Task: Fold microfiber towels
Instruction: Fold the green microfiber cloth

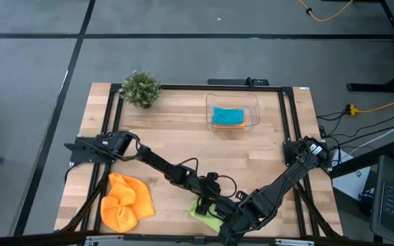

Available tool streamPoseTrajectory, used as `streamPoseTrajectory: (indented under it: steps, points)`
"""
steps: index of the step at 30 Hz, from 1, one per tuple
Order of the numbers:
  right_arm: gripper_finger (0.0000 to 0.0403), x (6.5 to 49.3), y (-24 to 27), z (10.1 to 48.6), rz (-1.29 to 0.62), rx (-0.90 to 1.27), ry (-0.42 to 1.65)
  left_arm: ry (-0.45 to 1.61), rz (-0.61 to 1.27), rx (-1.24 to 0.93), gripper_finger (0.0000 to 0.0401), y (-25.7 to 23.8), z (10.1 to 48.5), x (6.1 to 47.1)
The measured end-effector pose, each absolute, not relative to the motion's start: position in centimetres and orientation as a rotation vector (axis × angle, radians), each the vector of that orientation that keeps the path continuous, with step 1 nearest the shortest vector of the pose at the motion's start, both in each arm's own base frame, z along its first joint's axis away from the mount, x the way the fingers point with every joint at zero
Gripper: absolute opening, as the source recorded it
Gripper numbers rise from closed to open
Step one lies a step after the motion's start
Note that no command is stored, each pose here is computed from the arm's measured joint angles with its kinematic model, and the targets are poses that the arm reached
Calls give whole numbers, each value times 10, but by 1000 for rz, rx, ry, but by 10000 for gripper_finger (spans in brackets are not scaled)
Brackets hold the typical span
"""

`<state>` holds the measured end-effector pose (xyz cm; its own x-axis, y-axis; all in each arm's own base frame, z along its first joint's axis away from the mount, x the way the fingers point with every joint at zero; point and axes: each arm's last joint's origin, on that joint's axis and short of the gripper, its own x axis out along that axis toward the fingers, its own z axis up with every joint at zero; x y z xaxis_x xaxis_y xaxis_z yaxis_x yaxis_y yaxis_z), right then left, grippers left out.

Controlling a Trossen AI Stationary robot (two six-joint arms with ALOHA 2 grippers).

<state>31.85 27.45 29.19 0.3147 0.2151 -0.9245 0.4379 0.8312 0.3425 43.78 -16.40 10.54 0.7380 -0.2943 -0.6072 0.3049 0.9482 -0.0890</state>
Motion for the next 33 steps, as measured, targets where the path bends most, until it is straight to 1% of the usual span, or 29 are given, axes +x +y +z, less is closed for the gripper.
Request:
streamPoseTrajectory:
  steps: [5,12,14,17,19,22,23,26,29,33]
  points:
    - [0,318,274,292,-152,601,1265,612,-333,50,135,-171,109,438]
    - [0,318,274,292,-144,591,1264,610,-302,62,128,-171,109,438]
    - [0,318,274,292,-144,590,1264,615,-301,63,116,-171,108,437]
    - [0,318,274,292,-143,590,1264,633,-308,65,88,-171,107,436]
    - [0,318,274,292,-143,589,1265,643,-308,67,64,-171,106,436]
    - [0,318,274,292,-148,585,1270,665,-296,44,18,-170,105,435]
    - [0,318,274,292,-149,584,1271,667,-292,33,10,-170,105,435]
    - [0,318,274,292,-149,584,1271,668,-278,-4,3,-170,106,435]
    - [0,317,275,291,-148,581,1274,657,-271,-12,1,-168,122,433]
    - [0,310,277,297,-177,584,1294,618,-245,-8,0,-164,166,425]
